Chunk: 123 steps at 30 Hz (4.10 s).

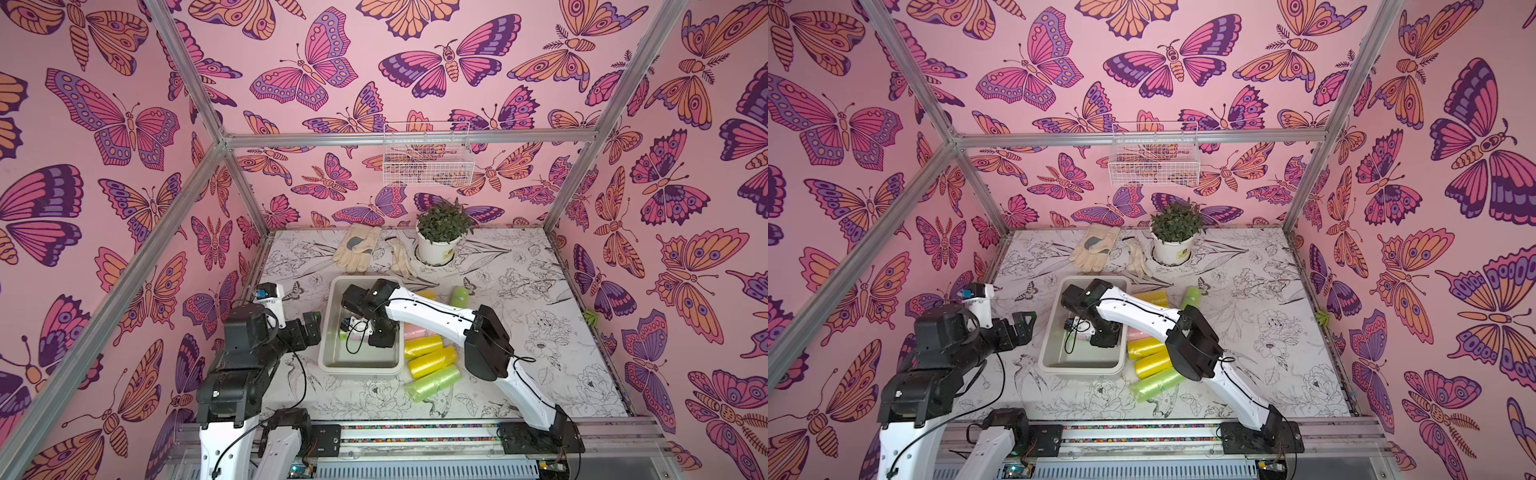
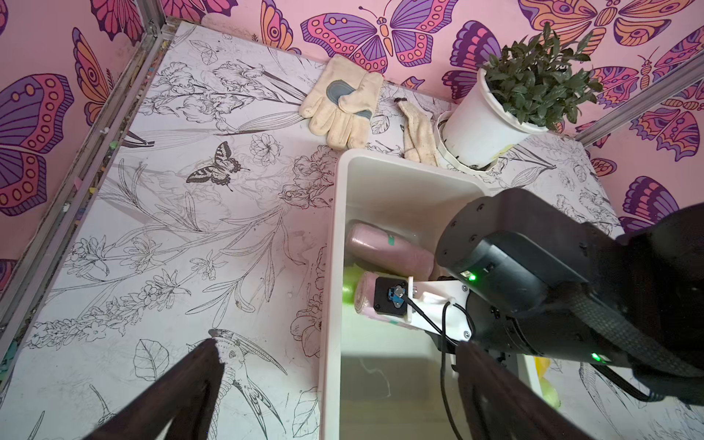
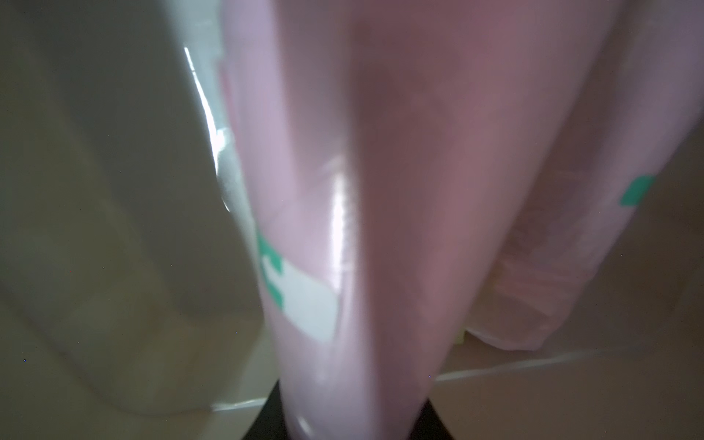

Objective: Put the roll of trash bags into the storage box
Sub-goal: Place the roll of trash bags in the storage box, then pick up the roll of trash bags from the center of the board.

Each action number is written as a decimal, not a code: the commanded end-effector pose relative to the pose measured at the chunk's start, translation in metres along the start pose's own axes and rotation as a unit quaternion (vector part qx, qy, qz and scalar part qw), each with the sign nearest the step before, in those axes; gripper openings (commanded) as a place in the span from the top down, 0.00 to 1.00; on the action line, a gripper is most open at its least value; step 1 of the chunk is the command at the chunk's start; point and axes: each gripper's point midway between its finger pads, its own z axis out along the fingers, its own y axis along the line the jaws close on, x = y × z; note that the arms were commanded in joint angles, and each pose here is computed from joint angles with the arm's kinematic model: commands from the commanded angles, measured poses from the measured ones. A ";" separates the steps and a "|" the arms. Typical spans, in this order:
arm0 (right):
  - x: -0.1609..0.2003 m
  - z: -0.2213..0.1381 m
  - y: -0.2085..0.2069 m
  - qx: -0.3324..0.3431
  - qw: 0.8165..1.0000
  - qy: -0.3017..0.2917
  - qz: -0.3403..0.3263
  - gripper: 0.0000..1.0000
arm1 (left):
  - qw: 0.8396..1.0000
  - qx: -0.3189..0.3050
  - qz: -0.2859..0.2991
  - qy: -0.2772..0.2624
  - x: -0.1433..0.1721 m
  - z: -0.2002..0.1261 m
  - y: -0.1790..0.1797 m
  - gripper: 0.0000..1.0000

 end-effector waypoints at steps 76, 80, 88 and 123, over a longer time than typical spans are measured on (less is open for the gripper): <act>0.322 -0.144 0.012 0.208 0.665 -0.424 0.578 0.01 | 0.985 0.118 0.113 0.058 0.028 0.016 -0.057 0.09; 0.310 -0.128 0.005 0.203 0.695 -0.375 0.579 0.01 | 0.982 0.108 0.139 0.073 0.036 0.012 -0.064 0.09; 0.303 -0.140 -0.023 0.165 0.716 -0.354 0.579 0.01 | 0.958 0.107 0.218 0.151 0.071 -0.001 -0.097 0.19; 0.297 -0.206 0.011 0.202 0.773 -0.462 0.385 0.01 | 0.841 0.178 0.421 0.289 0.200 0.004 -0.230 0.21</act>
